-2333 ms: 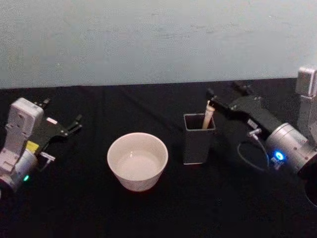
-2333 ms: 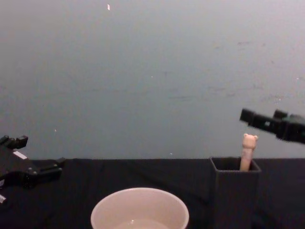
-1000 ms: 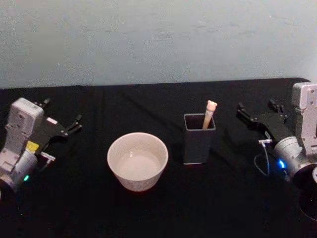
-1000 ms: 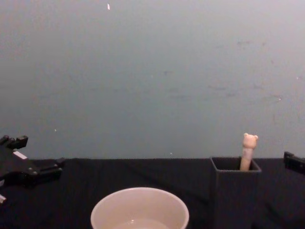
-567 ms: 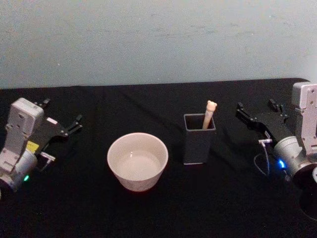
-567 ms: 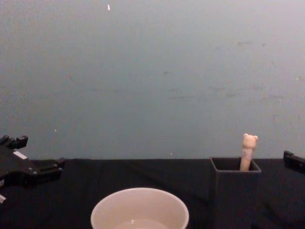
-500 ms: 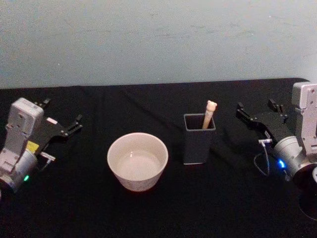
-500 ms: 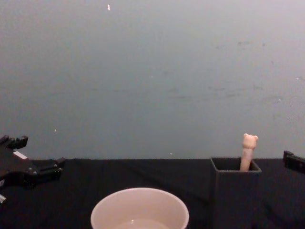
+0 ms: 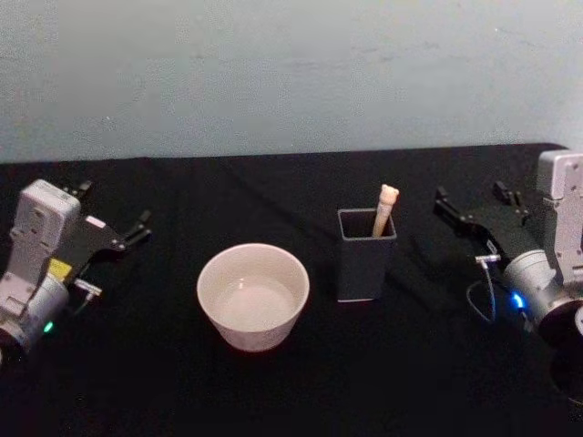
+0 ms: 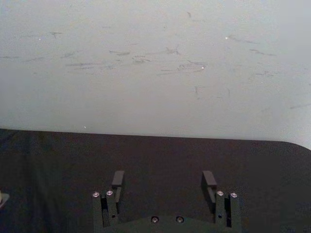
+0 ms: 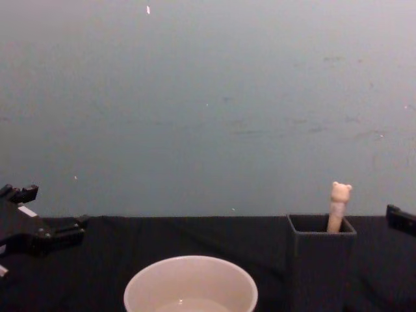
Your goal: Pick up the stirring spoon with one hand, stir inside the cup, then place it back in its original position.
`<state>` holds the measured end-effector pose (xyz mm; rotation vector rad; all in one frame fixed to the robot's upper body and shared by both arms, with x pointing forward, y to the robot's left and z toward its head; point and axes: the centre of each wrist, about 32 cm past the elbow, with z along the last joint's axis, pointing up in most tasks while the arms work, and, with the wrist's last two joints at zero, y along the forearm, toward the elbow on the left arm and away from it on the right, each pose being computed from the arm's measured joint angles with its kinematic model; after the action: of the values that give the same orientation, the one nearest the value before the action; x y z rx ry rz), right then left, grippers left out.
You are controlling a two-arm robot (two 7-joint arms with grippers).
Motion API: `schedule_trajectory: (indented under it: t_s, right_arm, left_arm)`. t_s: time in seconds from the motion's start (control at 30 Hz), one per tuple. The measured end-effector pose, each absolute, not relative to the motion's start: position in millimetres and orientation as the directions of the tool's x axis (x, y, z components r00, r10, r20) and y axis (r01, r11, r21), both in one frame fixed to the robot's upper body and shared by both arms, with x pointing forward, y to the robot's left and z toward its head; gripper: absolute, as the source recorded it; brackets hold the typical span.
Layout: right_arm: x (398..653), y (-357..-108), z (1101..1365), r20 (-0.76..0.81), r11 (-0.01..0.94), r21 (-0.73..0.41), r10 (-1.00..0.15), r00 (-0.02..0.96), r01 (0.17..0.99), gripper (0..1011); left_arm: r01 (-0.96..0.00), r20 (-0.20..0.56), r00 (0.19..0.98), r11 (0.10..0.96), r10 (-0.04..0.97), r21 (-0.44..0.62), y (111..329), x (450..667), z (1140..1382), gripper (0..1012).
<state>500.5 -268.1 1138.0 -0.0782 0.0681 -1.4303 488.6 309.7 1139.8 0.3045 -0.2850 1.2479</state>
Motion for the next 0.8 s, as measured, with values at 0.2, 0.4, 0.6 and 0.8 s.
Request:
schedule_trajectory:
  t_s: [0.2,0.4,0.6,0.8]
  right_arm:
    - [500.5,-268.1,1138.0,0.0,0.138,-0.095,-0.99,0.139,0.986,1002]
    - [500.5,-268.1,1138.0,0.0,0.138,-0.095,-0.99,0.139,0.986,1002]
    - [500.5,-268.1,1138.0,0.0,0.138,-0.095,-0.99,0.139,0.986,1002]
    - [500.5,-268.1,1138.0,0.0,0.138,-0.095,-0.99,0.139,0.986,1002]
  left_arm:
    - [-0.955,0.374,0.292,0.287,0.88,0.07,309.7,488.6,1139.8,1001]
    - [-0.955,0.374,0.292,0.287,0.88,0.07,309.7,488.6,1139.8,1001]
    - [-0.955,0.374,0.292,0.287,0.88,0.07,309.7,488.6,1139.8,1001]
    - [-0.955,0.374,0.292,0.287,0.88,0.07,309.7,488.6,1139.8,1001]
